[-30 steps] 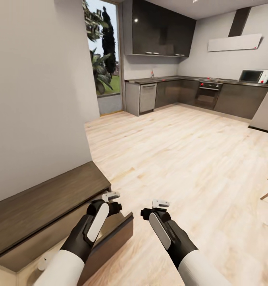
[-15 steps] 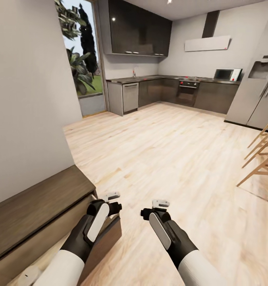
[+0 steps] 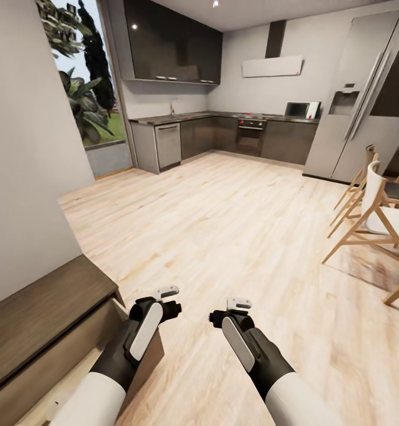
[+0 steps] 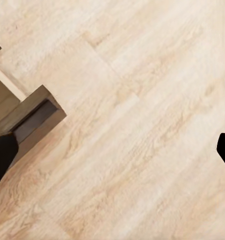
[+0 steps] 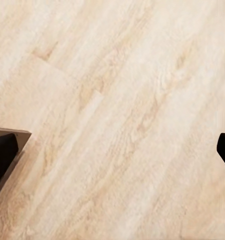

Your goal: Place each of the two pumpkins and all three candles from the living room inside a cabinet in the living room (use any cabinet), then make sure every cabinet is closed, and position the cauldron so it is next to a table in the living room.

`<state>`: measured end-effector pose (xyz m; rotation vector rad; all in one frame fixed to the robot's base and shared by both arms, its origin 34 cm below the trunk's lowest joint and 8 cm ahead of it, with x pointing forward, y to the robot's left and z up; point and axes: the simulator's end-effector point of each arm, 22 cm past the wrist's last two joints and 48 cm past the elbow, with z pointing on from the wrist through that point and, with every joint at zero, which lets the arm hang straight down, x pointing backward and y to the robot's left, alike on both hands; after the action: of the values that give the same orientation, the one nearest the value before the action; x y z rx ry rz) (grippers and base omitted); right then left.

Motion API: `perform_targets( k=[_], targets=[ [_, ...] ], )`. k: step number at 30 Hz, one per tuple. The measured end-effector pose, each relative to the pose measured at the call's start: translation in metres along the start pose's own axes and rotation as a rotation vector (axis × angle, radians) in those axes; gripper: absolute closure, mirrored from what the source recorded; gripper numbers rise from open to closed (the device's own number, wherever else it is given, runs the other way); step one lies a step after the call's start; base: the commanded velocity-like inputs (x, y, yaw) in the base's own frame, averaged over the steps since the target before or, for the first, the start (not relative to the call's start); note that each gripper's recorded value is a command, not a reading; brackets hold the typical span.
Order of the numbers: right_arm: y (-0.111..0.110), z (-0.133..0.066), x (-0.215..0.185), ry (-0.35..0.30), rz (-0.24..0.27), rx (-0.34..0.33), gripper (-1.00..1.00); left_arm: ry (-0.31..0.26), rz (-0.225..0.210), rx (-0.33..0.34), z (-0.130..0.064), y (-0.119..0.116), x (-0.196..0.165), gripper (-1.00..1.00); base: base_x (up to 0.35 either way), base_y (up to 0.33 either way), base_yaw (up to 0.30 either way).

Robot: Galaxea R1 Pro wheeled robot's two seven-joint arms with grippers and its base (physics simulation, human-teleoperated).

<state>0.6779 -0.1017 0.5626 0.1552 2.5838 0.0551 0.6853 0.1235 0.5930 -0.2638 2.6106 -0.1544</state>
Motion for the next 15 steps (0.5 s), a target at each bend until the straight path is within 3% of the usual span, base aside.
perform_targets(
  k=[15],
  targets=[
    [-0.0001, 0.0001, 0.0002, 0.000, 0.000, 0.000, -1.00, 0.001, -0.006, -0.002, 0.0002, 0.0015, -0.0003, -1.00, 0.000, 0.000, -0.276]
  ],
)
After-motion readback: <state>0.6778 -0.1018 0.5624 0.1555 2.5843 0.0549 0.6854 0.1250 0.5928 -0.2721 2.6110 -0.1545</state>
